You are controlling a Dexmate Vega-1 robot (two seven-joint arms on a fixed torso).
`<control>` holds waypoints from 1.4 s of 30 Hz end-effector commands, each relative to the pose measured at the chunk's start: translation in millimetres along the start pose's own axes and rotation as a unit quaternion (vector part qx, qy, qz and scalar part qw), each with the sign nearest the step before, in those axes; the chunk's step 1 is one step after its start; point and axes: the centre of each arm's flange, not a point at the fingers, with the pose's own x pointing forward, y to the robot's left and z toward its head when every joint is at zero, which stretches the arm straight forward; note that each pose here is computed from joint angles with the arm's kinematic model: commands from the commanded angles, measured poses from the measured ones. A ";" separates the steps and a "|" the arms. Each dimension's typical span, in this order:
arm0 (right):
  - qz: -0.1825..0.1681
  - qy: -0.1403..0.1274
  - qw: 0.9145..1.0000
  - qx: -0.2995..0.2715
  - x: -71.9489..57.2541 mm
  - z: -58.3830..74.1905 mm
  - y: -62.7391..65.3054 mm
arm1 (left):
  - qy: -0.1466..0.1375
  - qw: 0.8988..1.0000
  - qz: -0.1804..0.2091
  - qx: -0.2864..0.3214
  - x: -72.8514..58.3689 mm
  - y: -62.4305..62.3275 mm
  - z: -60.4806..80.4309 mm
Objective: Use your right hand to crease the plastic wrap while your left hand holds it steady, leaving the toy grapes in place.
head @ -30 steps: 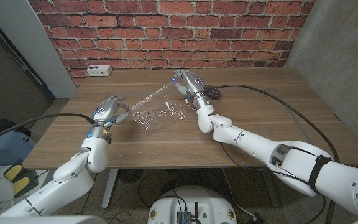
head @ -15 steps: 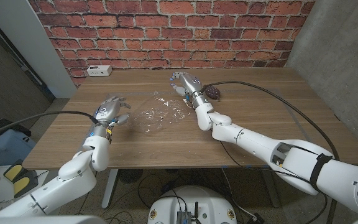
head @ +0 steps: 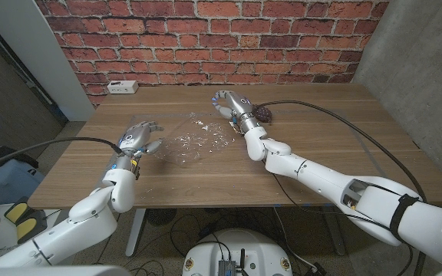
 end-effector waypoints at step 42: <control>0.118 -0.001 0.992 -0.047 -72.2 -11.1 -9.6 | -0.040 0.979 -0.134 -0.145 -9.0 -24.5 4.6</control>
